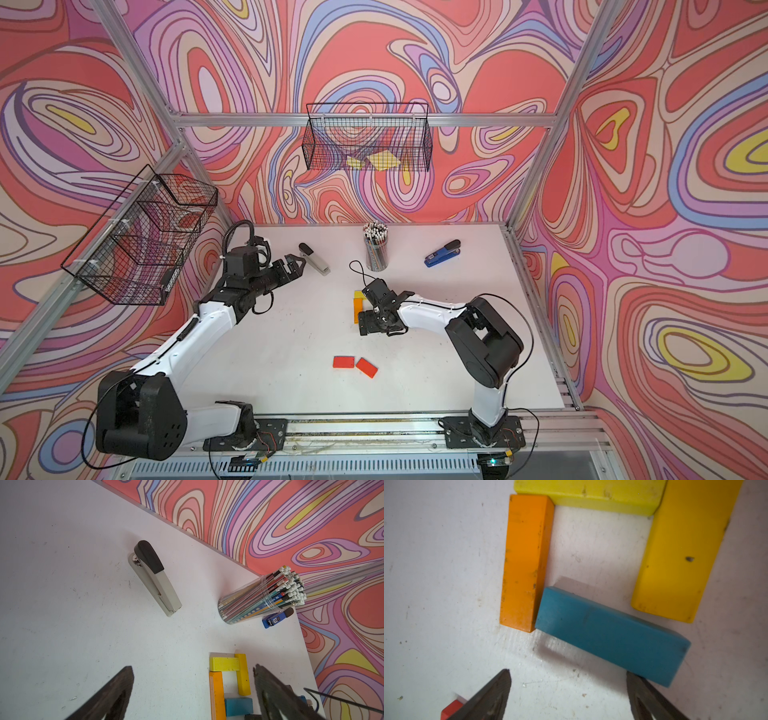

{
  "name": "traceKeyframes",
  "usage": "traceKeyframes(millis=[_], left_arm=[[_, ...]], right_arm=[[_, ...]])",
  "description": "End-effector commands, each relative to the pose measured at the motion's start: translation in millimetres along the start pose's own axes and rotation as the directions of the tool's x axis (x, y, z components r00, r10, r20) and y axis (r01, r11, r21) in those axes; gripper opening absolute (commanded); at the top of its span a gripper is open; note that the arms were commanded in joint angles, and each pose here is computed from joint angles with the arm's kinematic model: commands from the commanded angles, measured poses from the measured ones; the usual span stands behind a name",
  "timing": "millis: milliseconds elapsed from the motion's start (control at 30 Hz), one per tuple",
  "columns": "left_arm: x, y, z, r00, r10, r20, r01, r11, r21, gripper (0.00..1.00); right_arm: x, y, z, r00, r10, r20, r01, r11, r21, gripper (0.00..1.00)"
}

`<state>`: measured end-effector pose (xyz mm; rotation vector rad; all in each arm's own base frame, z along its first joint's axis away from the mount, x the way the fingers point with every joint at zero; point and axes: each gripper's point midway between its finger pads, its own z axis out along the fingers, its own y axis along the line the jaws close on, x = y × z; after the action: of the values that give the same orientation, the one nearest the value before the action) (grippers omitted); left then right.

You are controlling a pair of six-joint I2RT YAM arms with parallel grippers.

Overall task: Assemble the letter p with building blocks
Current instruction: Adjust the building block at the center of the board, then pick up the building block from the center of the board.

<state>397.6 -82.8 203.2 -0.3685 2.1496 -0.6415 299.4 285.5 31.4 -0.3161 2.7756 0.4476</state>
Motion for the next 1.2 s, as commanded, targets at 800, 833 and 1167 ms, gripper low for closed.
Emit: traceKeyframes(millis=[800, 833, 1167], left_arm=[[-9, -8, -13, 1.000, -0.003, 0.022, 0.002, 1.000, 0.021, 0.99], [-9, -8, -13, 1.000, -0.003, 0.024, 0.002, 1.000, 0.020, 0.99], [-11, -8, -21, 0.999, 0.000, 0.046, 0.000, 1.000, 0.011, 0.99]], right_arm=[[91, 55, -34, 0.923, -0.380, -0.066, 0.381, 0.925, 0.002, 0.89], [94, 55, -32, 0.921, -0.382, -0.073, 0.383, 0.924, 0.004, 0.89], [111, 40, -17, 0.922, -0.364, -0.134, 0.372, 0.927, 0.041, 0.83]])
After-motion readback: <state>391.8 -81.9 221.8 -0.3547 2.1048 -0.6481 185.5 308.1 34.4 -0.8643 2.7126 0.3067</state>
